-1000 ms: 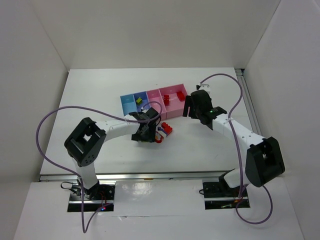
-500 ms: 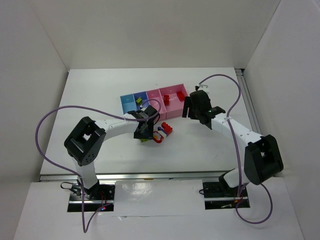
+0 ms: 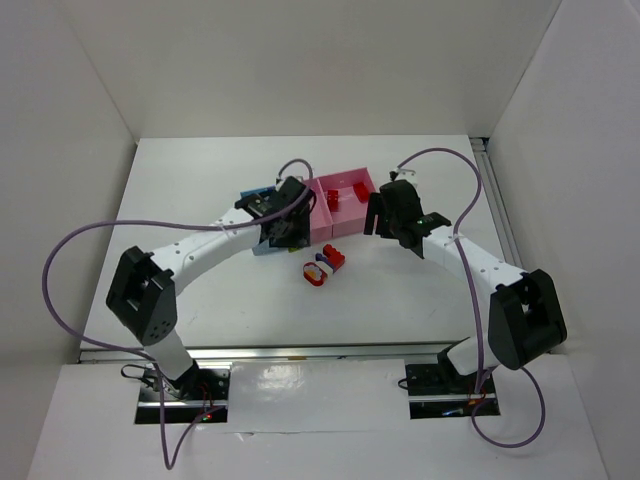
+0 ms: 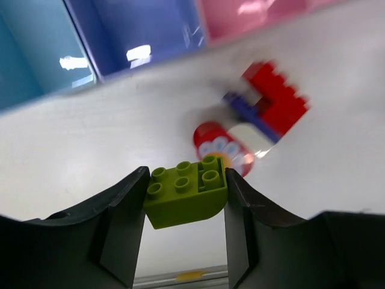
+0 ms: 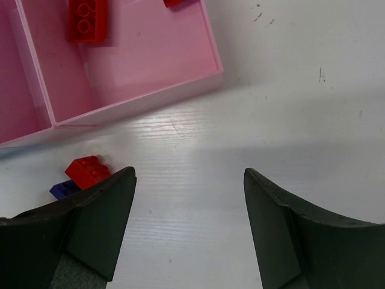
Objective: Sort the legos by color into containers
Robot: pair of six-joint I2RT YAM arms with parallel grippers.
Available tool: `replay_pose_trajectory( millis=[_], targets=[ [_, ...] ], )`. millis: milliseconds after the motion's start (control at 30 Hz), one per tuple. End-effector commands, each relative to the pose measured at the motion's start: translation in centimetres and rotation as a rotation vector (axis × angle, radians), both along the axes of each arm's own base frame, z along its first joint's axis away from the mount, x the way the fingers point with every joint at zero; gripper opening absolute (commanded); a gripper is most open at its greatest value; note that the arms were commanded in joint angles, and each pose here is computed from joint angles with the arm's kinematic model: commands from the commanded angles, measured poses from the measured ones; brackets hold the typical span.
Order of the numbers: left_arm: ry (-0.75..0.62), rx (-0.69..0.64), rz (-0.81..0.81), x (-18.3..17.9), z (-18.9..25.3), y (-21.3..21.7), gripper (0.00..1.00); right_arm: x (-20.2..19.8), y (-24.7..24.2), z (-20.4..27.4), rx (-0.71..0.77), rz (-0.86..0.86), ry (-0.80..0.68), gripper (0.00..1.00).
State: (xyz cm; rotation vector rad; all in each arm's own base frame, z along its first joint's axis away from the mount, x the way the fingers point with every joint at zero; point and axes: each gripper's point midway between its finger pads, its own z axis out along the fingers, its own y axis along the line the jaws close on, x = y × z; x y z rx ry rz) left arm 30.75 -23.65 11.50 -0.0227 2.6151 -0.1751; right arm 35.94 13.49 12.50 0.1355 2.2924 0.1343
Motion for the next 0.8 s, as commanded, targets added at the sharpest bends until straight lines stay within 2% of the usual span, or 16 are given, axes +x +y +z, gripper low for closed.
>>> replay_pose_trajectory(
  millis=[0,167,300,333,433,633,767],
  targets=[
    [-0.091,-0.040,0.043,3.4,4.3,1.0,0.50,1.2,0.6,2.0,0.017,0.006,-0.052,0.80],
    [-0.104,-0.067,0.124,10.3,5.1,2.2,0.49,0.9,0.8,1.5,0.024,0.020,-0.038,0.80],
    [-0.110,-0.051,0.152,13.0,4.6,2.8,0.49,0.8,1.0,1.9,0.035,0.028,-0.044,0.80],
    [-0.087,-0.037,0.164,13.6,3.2,3.2,0.49,0.7,1.2,2.4,0.050,0.039,-0.052,0.80],
    [-0.072,-0.021,0.166,14.3,2.1,3.5,0.54,0.1,2.6,2.7,0.091,0.120,-0.041,0.82],
    [-0.075,-0.037,0.146,14.8,1.8,2.8,0.95,-2.1,5.4,1.0,0.092,0.230,0.029,0.87],
    [-0.104,-0.033,0.134,14.5,3.2,3.2,0.95,-3.1,6.2,-0.1,0.087,0.232,0.056,0.87]
  ],
)
